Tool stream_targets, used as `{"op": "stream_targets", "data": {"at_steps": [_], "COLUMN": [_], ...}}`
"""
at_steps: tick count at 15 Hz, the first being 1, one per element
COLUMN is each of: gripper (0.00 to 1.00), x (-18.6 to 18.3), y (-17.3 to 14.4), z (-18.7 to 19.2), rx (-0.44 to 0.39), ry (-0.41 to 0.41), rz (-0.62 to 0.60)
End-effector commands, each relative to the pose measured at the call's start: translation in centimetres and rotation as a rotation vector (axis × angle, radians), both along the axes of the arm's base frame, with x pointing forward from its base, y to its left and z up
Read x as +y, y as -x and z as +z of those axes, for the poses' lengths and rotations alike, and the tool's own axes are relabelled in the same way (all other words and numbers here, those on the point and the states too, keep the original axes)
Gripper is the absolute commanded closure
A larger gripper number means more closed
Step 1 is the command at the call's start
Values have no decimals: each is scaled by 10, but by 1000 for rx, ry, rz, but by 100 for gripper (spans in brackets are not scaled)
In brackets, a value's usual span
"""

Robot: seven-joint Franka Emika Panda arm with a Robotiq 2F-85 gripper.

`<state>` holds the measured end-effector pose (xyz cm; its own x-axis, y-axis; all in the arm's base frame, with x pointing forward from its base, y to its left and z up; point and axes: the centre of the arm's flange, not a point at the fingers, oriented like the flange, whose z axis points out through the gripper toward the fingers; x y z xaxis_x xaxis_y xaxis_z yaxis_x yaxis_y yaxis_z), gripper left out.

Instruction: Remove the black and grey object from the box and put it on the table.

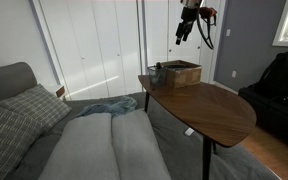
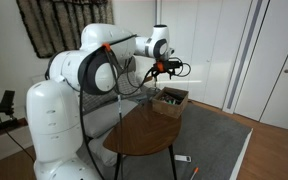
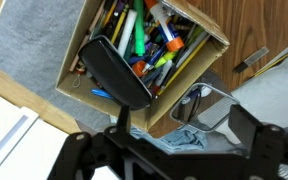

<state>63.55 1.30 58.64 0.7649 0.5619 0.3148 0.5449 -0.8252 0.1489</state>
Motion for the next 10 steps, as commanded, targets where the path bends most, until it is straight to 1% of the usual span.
{"op": "stream_targets", "data": {"at_steps": [1,4,5,6,7,8,10], "gripper": [0,0,0,0,0,0,0], "x": [-43,-84,-96,-105,-111,-114,-106], "y": [-13,-46,-62,-76,-88,-98,-120], "z": [-5,-7,-8,-12,-18,-26,-44], "rx": [47,111,170,199,214,212,160], "ry": [-48,-82,-50,-12,2,30,106], "rz": [187,324,342,331,346,335,326]}}
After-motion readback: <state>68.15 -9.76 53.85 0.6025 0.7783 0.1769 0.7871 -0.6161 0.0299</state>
